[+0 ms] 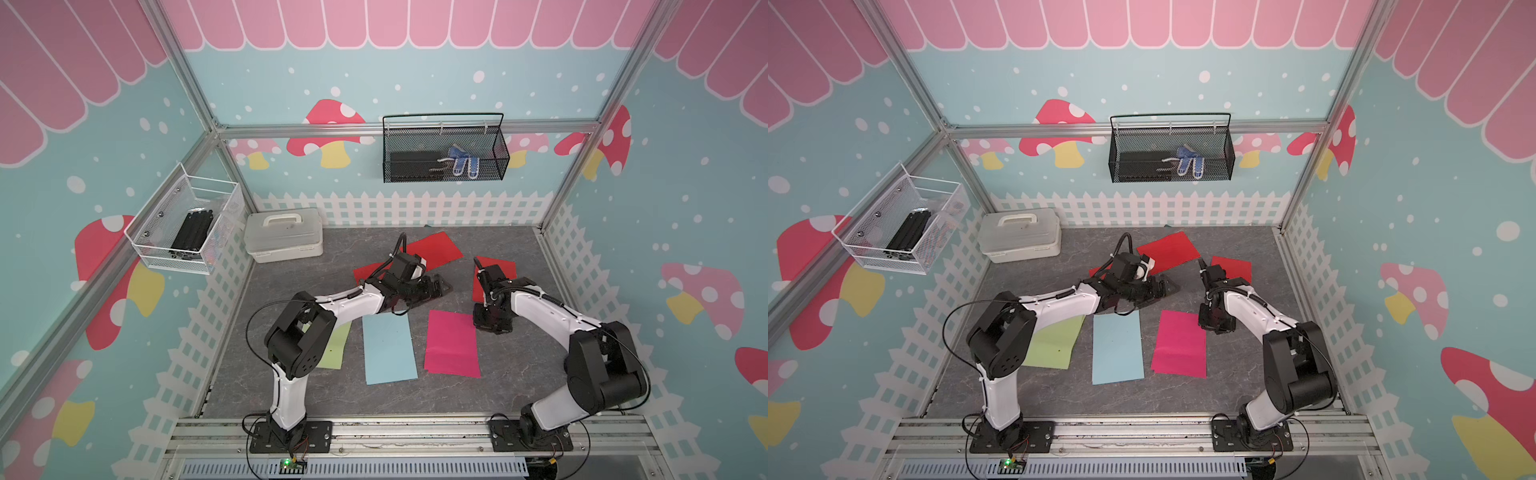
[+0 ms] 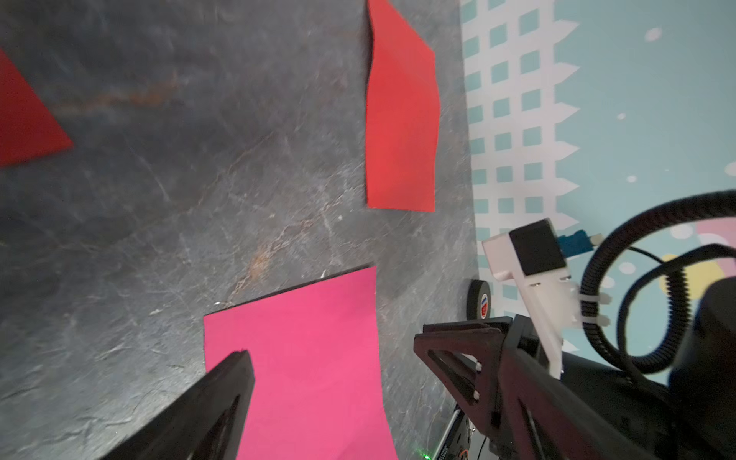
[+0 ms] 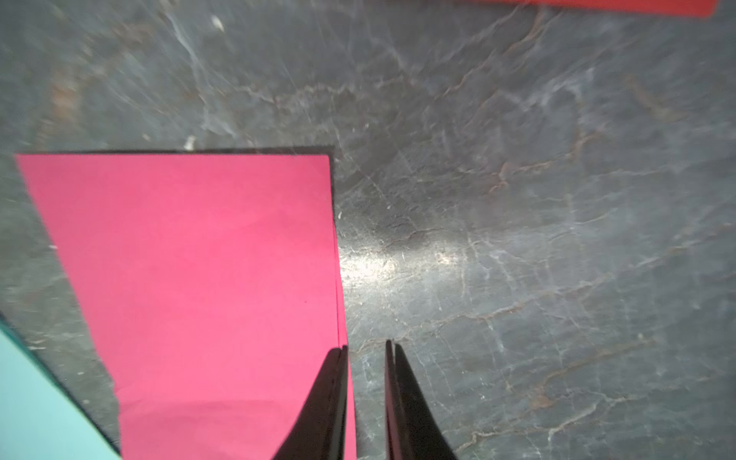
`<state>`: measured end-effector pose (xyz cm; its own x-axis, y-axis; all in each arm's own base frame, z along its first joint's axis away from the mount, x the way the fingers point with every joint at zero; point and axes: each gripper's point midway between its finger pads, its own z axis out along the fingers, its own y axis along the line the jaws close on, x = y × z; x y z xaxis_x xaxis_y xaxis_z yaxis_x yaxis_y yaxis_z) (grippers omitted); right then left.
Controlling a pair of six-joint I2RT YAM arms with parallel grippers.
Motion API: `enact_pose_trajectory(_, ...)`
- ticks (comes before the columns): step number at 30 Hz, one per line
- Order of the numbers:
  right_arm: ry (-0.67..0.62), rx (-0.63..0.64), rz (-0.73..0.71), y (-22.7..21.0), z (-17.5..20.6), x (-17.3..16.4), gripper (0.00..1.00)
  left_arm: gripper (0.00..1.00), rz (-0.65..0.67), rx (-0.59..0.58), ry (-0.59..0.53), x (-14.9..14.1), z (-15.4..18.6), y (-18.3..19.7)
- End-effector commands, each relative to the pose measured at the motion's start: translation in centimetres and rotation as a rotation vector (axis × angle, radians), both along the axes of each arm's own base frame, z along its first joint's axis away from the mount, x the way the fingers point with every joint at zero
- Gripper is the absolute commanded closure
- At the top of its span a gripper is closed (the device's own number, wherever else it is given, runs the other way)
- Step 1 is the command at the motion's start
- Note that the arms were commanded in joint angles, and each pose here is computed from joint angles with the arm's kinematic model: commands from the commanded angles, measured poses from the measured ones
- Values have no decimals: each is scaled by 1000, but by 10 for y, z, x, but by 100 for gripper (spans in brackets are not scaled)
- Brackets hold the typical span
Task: Sort the scattered colored papers by color
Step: Adjust the colored paper at the center of the board.
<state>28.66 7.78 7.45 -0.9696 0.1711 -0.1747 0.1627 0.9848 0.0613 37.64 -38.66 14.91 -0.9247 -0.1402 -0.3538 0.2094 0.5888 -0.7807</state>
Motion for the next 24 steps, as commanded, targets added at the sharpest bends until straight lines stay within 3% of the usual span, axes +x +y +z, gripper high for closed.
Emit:
enact_pose_trajectory(1, -62, -10, -15, -2, 30, 8, 71, 1, 52, 41, -94, 25, 34, 30)
enact_pose_trajectory(4, -122, 39, 6, 10, 54, 25, 67, 1, 100, 83, -99, 47, 36, 62)
enact_pose_trajectory(9, -234, 206, 55, 45, 86, 60, 40, 1, 165, 142, -86, 75, 29, 108)
enact_pose_trajectory(13, -287, 359, 56, 75, 95, 92, 31, 1, 185, 146, -75, 88, 23, 125)
enact_pose_trajectory(19, -265, 722, 41, 137, 97, 123, 34, 1, 200, 162, -71, 97, 17, 135)
enact_pose_trajectory(24, -236, 936, 0, 182, 103, 133, 33, 1, 225, 172, -41, 109, 1, 150)
